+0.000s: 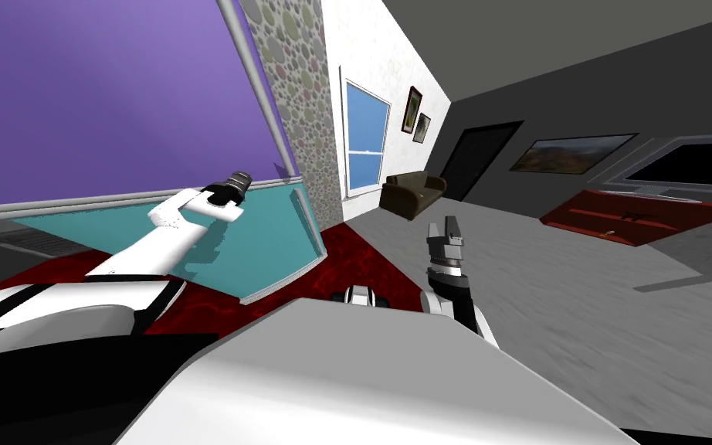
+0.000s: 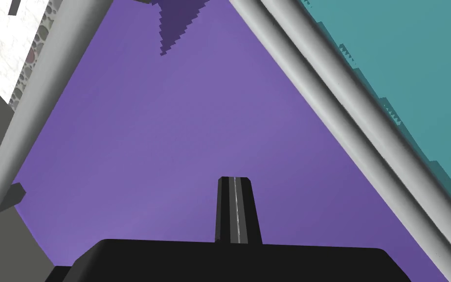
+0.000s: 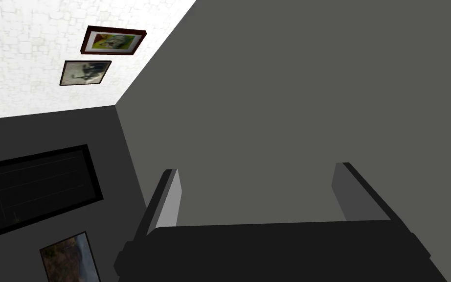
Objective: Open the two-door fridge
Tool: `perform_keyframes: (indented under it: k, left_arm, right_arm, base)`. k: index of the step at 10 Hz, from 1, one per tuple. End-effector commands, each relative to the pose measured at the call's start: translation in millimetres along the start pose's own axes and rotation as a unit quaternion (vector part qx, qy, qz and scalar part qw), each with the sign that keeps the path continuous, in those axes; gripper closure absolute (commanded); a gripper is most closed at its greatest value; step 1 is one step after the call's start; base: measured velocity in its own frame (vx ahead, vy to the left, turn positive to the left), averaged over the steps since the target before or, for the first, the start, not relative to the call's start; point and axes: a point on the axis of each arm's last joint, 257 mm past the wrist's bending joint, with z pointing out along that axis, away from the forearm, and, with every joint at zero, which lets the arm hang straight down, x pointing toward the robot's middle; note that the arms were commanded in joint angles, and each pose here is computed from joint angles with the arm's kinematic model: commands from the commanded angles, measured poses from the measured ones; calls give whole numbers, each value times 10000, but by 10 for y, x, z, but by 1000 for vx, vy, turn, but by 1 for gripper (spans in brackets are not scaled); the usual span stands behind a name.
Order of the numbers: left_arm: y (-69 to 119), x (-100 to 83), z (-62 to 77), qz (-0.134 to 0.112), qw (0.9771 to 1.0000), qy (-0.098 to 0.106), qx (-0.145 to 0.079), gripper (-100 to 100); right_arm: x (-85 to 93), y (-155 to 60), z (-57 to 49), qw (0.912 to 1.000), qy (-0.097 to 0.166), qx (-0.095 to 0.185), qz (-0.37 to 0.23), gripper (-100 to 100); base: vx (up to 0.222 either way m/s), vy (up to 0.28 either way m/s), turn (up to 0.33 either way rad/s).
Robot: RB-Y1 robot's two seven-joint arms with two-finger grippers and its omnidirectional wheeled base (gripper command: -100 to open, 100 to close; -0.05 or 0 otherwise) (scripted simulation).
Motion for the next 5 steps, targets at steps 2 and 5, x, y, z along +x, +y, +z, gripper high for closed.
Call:
perform_keyframes:
  k: [2,5]
  left_arm:
    - [-14,-10,178,200,9998,-45,2,100]
    - [270,-162,233,130,9993,-187,-310,100]
  right_arm:
    - [2,1,3,10000,0,-4,3,0]
    - [0,0,0,10000,0,0,0,0]
  base:
    - [-365,-27,-391]
    - [-45,-23,2]
